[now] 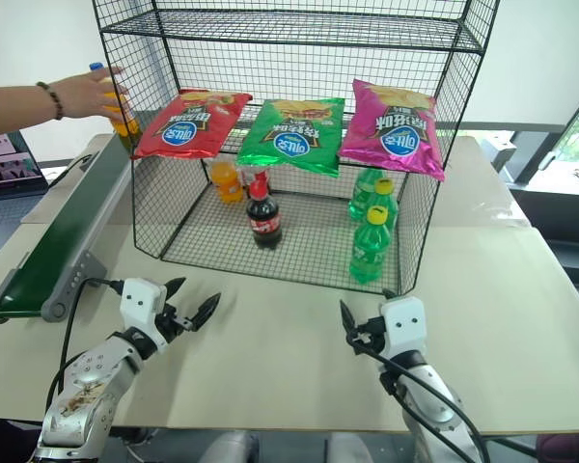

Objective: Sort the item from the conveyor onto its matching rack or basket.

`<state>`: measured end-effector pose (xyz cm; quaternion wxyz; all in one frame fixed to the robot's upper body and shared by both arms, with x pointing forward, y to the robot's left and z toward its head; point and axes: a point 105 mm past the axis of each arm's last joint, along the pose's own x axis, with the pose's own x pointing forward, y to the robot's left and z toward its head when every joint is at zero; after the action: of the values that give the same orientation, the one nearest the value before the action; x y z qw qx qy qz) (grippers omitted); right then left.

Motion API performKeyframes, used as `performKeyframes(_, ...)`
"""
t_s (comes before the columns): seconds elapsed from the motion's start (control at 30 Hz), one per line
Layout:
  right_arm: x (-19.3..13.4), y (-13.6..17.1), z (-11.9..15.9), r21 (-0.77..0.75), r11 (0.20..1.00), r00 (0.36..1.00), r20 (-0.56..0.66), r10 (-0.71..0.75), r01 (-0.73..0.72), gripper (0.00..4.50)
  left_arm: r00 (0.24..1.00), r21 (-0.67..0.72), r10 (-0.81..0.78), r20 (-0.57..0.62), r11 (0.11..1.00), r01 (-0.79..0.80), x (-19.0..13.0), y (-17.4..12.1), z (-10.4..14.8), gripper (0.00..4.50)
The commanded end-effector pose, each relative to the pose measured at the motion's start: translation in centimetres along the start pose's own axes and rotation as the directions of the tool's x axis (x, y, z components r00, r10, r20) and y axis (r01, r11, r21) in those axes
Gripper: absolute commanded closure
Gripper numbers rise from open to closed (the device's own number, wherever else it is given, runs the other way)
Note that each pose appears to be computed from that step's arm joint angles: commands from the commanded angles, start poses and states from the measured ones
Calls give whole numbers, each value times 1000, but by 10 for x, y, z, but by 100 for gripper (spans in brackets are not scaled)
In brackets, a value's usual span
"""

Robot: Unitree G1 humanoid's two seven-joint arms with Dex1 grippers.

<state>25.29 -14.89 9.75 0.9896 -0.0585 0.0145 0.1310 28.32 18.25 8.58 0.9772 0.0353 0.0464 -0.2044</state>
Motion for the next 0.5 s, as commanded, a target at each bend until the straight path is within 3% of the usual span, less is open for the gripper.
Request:
performKeyframes(0.03, -1, 6, 14, 8, 997, 996, 42, 74, -74, 1, 998, -11, 36, 53, 999, -36, -9, 12, 19, 0)
performKeyframes(0.2, -1, 24, 32, 34, 940, 939, 71, 338, -340, 1, 980, -46, 109, 164, 994, -103, -31, 24, 51, 0)
performKeyframes(0.33, 4, 39, 58, 9, 825, 822, 101, 561, -565, 1, 938, -41, 233, 257, 972, -230, -60, 43, 83, 0)
performKeyframes(0.5, 13, 66, 99, -29, 645, 633, 163, 757, -764, 1, 841, -100, 461, 283, 886, -452, -98, 86, 95, 0)
